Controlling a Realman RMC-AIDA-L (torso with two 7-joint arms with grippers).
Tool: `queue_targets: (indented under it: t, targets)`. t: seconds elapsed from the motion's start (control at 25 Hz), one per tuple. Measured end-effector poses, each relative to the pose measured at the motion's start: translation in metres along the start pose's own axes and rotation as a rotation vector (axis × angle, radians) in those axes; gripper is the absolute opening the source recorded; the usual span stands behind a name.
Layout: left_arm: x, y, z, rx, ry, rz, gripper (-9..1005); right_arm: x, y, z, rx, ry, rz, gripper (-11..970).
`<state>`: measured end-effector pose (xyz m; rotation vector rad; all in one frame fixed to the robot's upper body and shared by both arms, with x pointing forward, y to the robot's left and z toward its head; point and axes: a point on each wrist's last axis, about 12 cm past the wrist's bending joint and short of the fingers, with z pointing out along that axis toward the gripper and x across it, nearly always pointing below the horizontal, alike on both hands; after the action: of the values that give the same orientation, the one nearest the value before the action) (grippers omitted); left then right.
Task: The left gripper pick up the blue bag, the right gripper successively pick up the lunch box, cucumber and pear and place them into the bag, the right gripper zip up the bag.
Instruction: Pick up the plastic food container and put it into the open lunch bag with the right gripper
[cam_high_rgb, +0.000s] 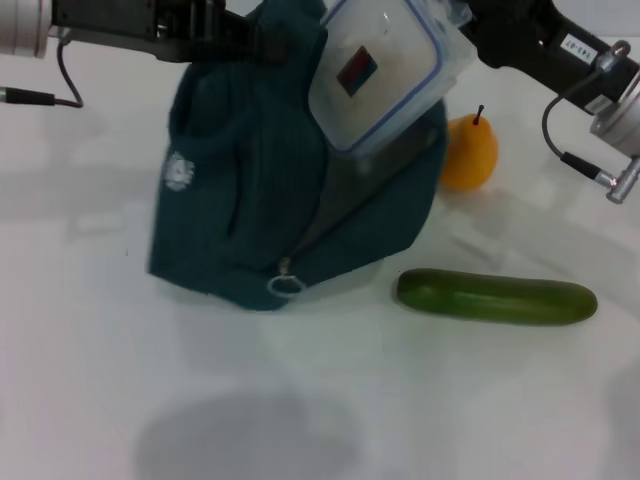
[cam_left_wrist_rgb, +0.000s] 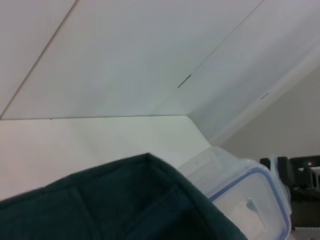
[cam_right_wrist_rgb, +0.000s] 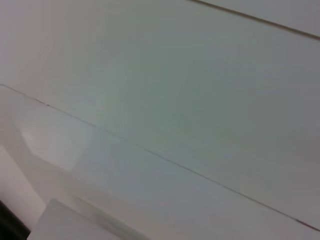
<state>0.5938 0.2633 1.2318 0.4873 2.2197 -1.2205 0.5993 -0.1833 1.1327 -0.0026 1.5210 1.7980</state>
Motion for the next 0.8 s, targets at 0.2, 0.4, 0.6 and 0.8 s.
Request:
queue_targets:
  t: [0.2, 0.4, 0.6, 0.8]
  targets:
    - [-0.001, -0.001, 0.0, 0.01, -0.006, 0.002, 45, 0.003, -0.003, 0.003, 0.03, 0.037, -0.002, 107]
    - [-0.001, -0.001, 0.0, 0.013, -0.007, 0.007, 45, 0.007, -0.011, 0.002, 0.095, 0.068, -0.007, 108]
    - [0.003, 0.002, 0.003, 0.036, -0.001, -0.007, 45, 0.008, -0.019, 0.001, 0.165, 0.079, -0.02, 110]
    - [0.004, 0.003, 0.004, 0.043, 0.001, -0.01, 45, 0.005, -0.021, 0.004, 0.19, 0.074, -0.03, 112]
